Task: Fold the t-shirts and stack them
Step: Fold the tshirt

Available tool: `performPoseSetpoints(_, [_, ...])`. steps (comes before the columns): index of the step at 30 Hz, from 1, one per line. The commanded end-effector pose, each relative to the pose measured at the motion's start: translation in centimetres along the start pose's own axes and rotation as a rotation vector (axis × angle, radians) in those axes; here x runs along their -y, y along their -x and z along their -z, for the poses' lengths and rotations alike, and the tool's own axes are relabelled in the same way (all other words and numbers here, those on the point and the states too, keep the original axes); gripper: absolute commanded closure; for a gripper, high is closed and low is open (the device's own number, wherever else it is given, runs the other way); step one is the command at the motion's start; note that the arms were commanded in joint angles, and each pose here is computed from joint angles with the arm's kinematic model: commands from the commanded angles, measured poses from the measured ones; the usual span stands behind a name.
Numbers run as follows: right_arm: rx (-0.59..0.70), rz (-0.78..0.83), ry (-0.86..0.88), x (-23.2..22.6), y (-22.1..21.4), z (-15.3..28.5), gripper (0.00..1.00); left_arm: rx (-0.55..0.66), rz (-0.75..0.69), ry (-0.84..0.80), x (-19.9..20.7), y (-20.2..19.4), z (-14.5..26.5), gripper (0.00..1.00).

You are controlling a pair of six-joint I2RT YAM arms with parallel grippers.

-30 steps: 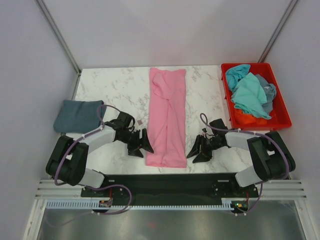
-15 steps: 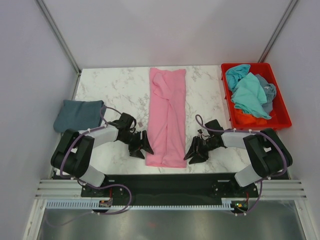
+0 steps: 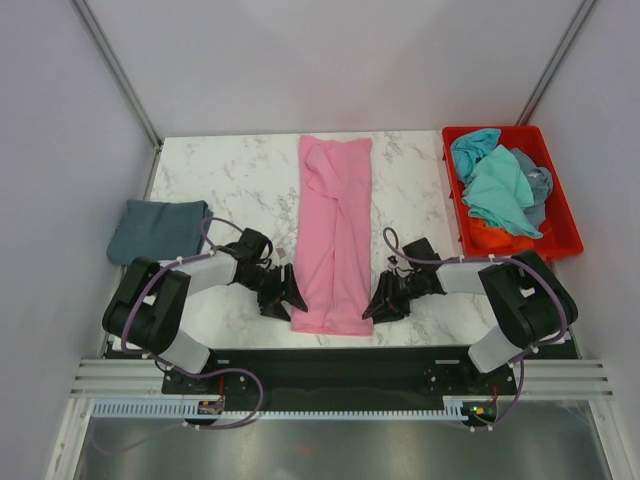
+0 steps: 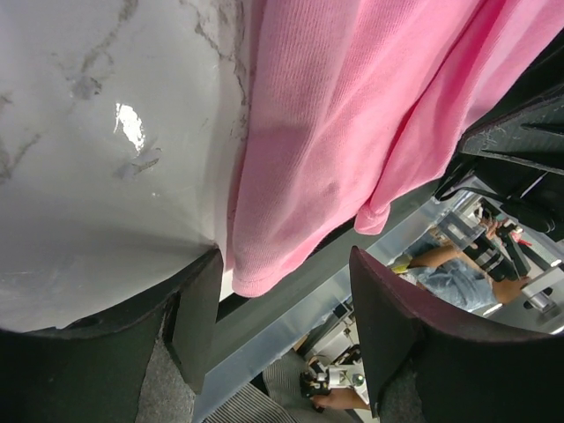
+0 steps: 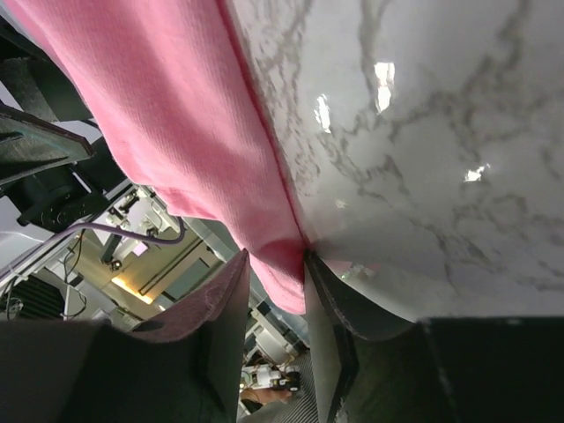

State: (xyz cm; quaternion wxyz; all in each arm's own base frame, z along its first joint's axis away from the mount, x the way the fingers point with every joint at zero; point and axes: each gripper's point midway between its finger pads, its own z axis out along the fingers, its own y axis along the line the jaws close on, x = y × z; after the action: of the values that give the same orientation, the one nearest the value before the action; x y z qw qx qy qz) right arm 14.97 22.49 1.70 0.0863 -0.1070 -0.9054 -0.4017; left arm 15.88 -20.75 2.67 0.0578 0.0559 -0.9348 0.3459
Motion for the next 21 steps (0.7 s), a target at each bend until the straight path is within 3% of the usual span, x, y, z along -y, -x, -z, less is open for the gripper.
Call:
performPoseSetpoints(1, [0.028,-0.024,-0.083,1.8,0.5,-1.1,0.61,-0.006,0.011,-0.022,0.6,-0.1,-0.2,0.33])
performPoseSetpoints(3, [0.03,-0.014,-0.08,1.6,0.7,-1.3,0.66,-0.006,0.009,-0.023,0.7,-0.1,-0.2,0.33])
performPoseSetpoints(4, [0.026,-0.009,-0.076,1.4,0.7,-1.3,0.76,-0.003,0.008,-0.024,0.8,0.0,-0.1,0.33])
performPoseSetpoints(7, [0.024,0.011,-0.073,1.1,0.5,-1.0,0.89,0.0,0.005,-0.027,0.8,0.0,0.0,0.33])
performPoseSetpoints(10, [0.038,0.026,-0.072,1.0,0.2,-0.5,0.96,0.005,-0.002,-0.03,1.1,0.1,0.1,0.33])
performPoseSetpoints(11, [0.051,0.038,-0.07,0.9,0.0,-0.2,0.99,0.002,-0.027,-0.07,1.8,0.3,0.1,0.94])
performPoseSetpoints(12, [0.059,0.046,-0.07,0.9,0.0,0.0,1.0,-0.001,-0.029,-0.07,1.8,0.2,0.1,0.98])
performPoseSetpoints(21, [0.151,0.142,-0.015,-1.1,2.0,2.0,1.0,0.012,-0.094,-0.102,3.7,0.6,1.0,0.98])
